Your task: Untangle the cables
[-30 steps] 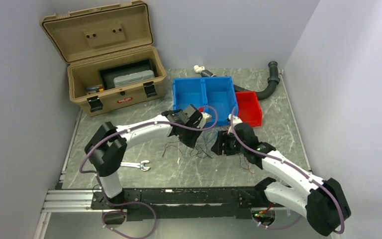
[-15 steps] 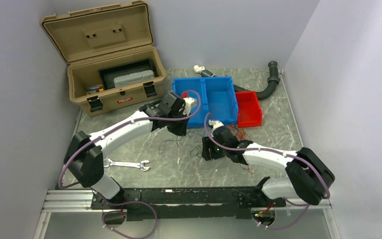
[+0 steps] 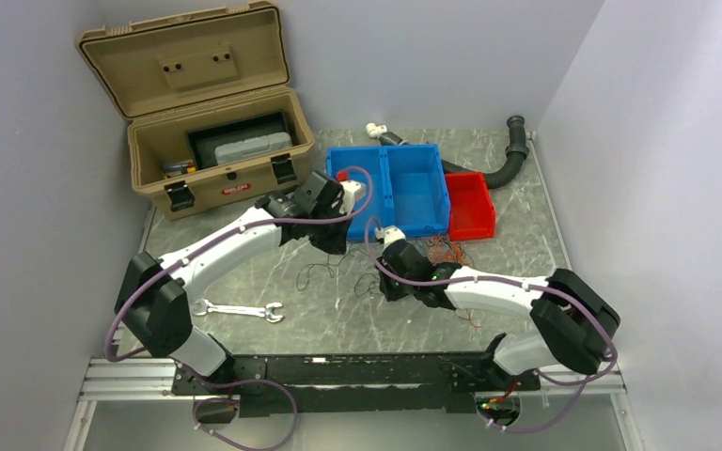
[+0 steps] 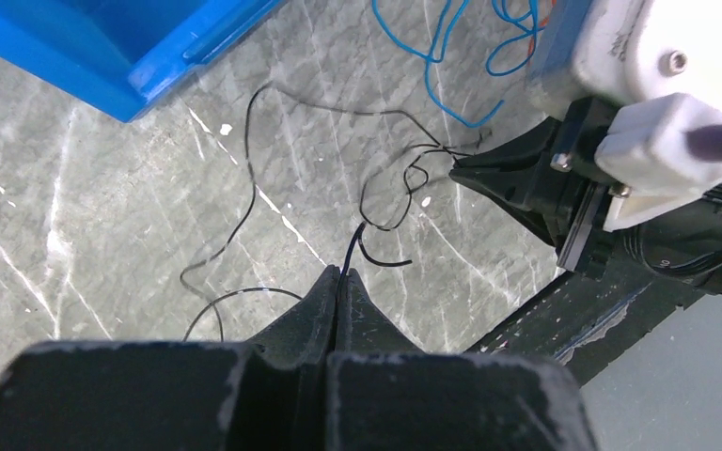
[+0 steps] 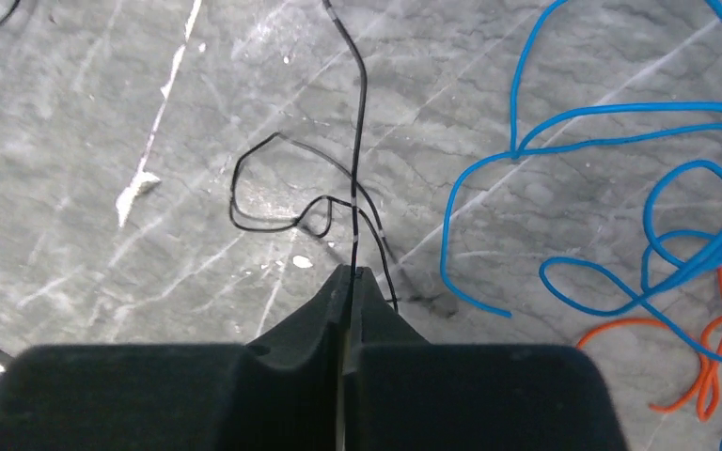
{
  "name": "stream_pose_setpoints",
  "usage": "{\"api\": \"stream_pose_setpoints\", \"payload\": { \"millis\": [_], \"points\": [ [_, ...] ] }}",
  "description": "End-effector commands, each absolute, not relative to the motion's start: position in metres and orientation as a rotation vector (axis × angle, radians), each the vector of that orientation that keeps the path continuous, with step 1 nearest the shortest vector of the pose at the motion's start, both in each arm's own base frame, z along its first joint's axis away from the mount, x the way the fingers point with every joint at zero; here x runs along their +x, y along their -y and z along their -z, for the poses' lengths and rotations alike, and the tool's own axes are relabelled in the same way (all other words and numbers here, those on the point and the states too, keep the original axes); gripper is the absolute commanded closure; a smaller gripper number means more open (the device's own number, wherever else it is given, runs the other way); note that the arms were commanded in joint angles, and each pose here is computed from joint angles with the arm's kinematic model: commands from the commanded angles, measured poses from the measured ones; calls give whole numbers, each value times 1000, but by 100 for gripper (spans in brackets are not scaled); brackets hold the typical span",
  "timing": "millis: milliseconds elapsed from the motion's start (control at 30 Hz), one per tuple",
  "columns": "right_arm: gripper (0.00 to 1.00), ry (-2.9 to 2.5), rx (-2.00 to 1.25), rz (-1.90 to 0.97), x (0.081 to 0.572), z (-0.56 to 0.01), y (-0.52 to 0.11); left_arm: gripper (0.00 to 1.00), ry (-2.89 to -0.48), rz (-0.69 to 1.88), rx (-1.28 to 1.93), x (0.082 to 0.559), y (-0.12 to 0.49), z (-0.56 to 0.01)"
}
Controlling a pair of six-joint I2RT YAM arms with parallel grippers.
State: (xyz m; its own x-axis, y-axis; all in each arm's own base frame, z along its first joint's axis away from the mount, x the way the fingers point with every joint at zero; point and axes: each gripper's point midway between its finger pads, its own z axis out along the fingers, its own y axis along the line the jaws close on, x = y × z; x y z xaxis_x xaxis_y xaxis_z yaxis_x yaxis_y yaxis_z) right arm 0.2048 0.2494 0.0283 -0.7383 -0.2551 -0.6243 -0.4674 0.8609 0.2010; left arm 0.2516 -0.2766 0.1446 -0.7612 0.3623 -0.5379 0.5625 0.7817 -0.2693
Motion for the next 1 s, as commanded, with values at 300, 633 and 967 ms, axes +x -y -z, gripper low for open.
{"api": "stream_pose_setpoints", "payload": {
  "millis": [300,633,967],
  "points": [
    [100,-2206,-440,-596,229,-132,-267,100,-2287,684,698,276,297,-241],
    [100,-2018,-279,-581,276,-222,-245,100,-2052,862,671,324,340,-339],
    [100,-1963,-140,-526,345,-239,-226,100,-1893,1056,501,421,371,-342]
  ]
}}
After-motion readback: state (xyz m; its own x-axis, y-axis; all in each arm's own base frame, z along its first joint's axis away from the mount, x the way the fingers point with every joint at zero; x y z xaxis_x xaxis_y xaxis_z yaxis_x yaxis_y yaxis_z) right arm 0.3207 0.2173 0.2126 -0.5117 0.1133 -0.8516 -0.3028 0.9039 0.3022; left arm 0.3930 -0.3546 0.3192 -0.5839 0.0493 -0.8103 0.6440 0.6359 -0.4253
